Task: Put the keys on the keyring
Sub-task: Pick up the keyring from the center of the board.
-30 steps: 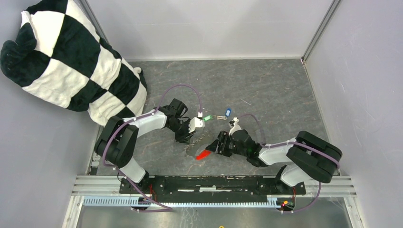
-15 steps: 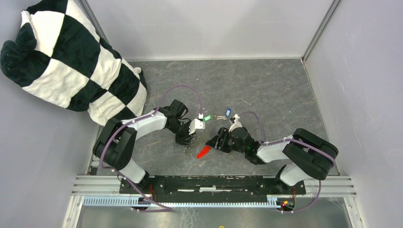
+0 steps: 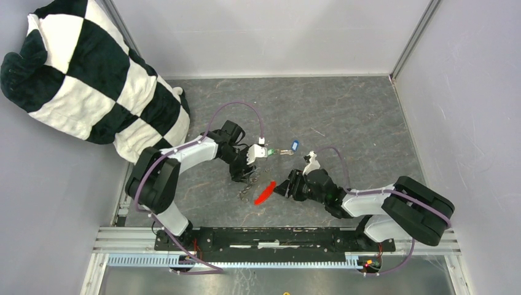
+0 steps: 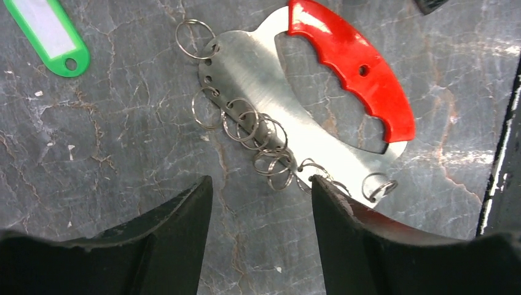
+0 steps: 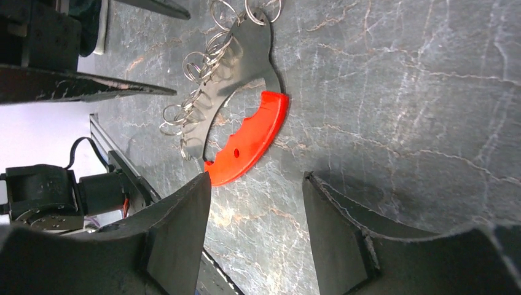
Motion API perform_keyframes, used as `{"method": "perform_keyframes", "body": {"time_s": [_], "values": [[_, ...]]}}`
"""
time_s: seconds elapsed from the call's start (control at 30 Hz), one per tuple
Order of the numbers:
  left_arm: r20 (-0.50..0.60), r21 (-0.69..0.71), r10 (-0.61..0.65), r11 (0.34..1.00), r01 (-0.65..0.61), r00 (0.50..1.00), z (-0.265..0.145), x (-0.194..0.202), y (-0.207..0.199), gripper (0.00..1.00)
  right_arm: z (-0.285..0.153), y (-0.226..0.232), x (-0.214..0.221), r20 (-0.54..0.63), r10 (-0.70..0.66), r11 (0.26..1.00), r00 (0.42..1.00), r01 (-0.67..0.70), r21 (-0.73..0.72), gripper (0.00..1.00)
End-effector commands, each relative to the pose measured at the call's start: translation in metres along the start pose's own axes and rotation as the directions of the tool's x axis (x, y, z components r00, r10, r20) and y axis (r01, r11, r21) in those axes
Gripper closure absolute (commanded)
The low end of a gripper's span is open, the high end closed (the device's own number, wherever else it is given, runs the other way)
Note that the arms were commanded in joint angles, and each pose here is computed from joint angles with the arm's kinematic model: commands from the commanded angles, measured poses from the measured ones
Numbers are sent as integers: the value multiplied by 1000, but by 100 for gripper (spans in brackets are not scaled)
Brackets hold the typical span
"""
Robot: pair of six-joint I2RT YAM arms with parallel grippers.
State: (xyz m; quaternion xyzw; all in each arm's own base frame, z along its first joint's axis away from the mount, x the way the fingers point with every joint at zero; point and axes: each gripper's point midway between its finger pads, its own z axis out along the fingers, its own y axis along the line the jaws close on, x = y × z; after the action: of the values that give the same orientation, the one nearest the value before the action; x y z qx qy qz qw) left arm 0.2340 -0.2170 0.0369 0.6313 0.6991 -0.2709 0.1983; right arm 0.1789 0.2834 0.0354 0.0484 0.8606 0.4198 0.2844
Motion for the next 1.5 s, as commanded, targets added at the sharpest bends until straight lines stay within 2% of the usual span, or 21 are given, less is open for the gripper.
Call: {"method": "perform_keyframes", "body": {"time_s": [0.0,0.07,0.43,0.57,0.73,0.83,1.17,1.47], "values": [[-16,-2,84,996,-84,996,3,-5,15,28,-7,-1,-5,35,-27,1000,999,28,-12,37],[-25,18,103,995,-102,994,5,-4,12,23,-8,-1,-4,34,-24,1000,999,24,-19,37],[-38,90,148,985,-144,988,19,-6,-4,26,-11,1,-3,33,-2,999,999,3,-37,36],[-65,87,159,984,-153,985,21,-1,-3,42,-12,-2,-2,35,5,999,999,-4,-32,37],[-86,123,182,978,-171,980,20,5,-17,70,-14,-7,-2,40,26,999,999,-25,-28,37],[-94,128,181,977,-169,979,20,4,-25,97,-15,-8,-3,44,39,999,998,-37,-32,37],[-39,83,58,995,-54,998,-12,-48,-26,98,-19,-7,-2,52,84,995,995,-82,-53,36],[65,34,29,999,-31,997,-37,-87,-27,98,-20,5,-6,66,87,989,994,-79,-122,35]]}}
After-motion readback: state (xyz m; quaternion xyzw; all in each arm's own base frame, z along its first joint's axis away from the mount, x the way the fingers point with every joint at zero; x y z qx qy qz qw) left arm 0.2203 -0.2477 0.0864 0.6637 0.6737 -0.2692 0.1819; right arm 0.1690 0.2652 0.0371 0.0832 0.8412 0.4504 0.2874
